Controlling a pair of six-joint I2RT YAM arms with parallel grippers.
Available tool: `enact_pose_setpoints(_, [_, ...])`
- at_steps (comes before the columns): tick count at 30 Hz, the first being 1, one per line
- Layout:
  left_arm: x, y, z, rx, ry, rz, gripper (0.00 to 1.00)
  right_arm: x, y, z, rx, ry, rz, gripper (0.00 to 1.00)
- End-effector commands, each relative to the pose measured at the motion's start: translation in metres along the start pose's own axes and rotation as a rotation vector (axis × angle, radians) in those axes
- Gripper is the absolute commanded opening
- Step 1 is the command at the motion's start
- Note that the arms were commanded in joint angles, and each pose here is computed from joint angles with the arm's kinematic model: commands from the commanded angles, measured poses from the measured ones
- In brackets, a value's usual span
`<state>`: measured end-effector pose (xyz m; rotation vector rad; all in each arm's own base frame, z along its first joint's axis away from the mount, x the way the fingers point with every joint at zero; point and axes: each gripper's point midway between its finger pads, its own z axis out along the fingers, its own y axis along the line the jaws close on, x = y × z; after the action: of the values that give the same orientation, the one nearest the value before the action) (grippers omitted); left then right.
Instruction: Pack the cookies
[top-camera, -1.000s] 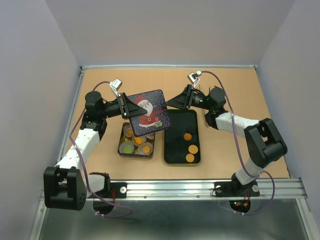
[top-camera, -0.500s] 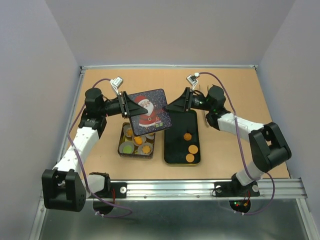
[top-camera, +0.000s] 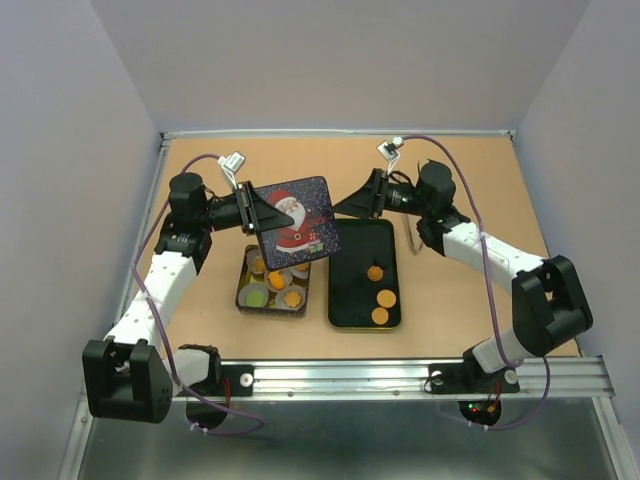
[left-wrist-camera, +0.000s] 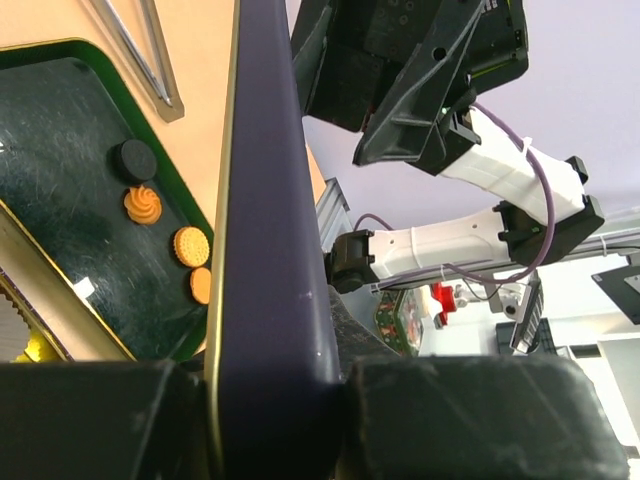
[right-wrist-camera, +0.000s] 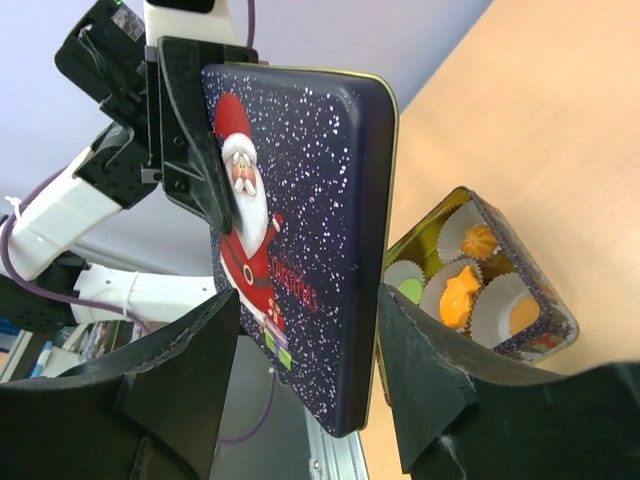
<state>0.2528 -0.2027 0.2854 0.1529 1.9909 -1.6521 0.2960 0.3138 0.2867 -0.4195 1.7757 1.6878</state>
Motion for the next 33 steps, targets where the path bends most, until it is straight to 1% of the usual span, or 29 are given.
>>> enact_pose_setpoints(1, [-0.012,-0.027,-0.002,0.061,-0.01,0.104,0.0,-0.004,0.008,0.01,-0.031,0.005,-0.035,0.62])
enact_pose_setpoints(7, [-0.01,-0.028,0.0,0.077,-0.012,0.088,0.0,0.007,0.01,0.024,-0.064,0.055,-0.022,0.62])
enact_pose_setpoints(9, [-0.011,-0.03,0.001,0.085,-0.014,0.096,0.0,0.012,0.009,0.029,-0.066,0.067,-0.016,0.6])
enact_pose_setpoints(10, [-0.012,-0.03,0.001,0.087,-0.014,0.098,0.0,0.014,0.01,0.031,-0.071,0.073,-0.015,0.56])
enact_pose_setpoints(15, [-0.009,-0.025,0.002,0.088,-0.002,0.091,0.0,0.018,0.015,0.036,-0.089,0.075,-0.018,0.43])
enact_pose_setpoints(18, [-0.005,-0.017,0.003,0.08,0.004,0.067,0.0,0.022,0.012,0.035,-0.089,0.084,-0.015,0.37])
enact_pose_setpoints(19, [-0.003,-0.014,0.004,0.078,0.005,0.065,0.0,0.025,0.01,0.034,-0.086,0.088,-0.011,0.33])
enact_pose_setpoints(22, [0.003,-0.004,0.004,0.069,0.01,0.047,0.0,0.034,0.004,0.031,-0.078,0.103,0.003,0.28])
enact_pose_setpoints(25, [0.008,0.006,0.005,0.055,0.013,0.032,0.06,0.037,0.006,0.028,-0.077,0.101,0.006,0.26])
enact_pose_setpoints(26, [0.01,0.011,0.006,0.049,0.018,0.021,0.11,0.04,0.005,0.026,-0.076,0.104,0.01,0.23])
enact_pose_setpoints(27, [0.01,0.012,0.006,0.047,0.015,0.024,0.15,0.039,0.006,0.026,-0.076,0.103,0.009,0.21])
enact_pose_setpoints(29, [0.011,0.017,0.007,0.039,0.016,0.02,0.21,0.04,0.008,0.024,-0.077,0.101,0.011,0.15])
enact_pose_setpoints(33, [0.009,0.028,0.009,0.003,0.011,0.01,0.27,0.04,0.006,0.024,-0.069,0.096,0.022,0.06])
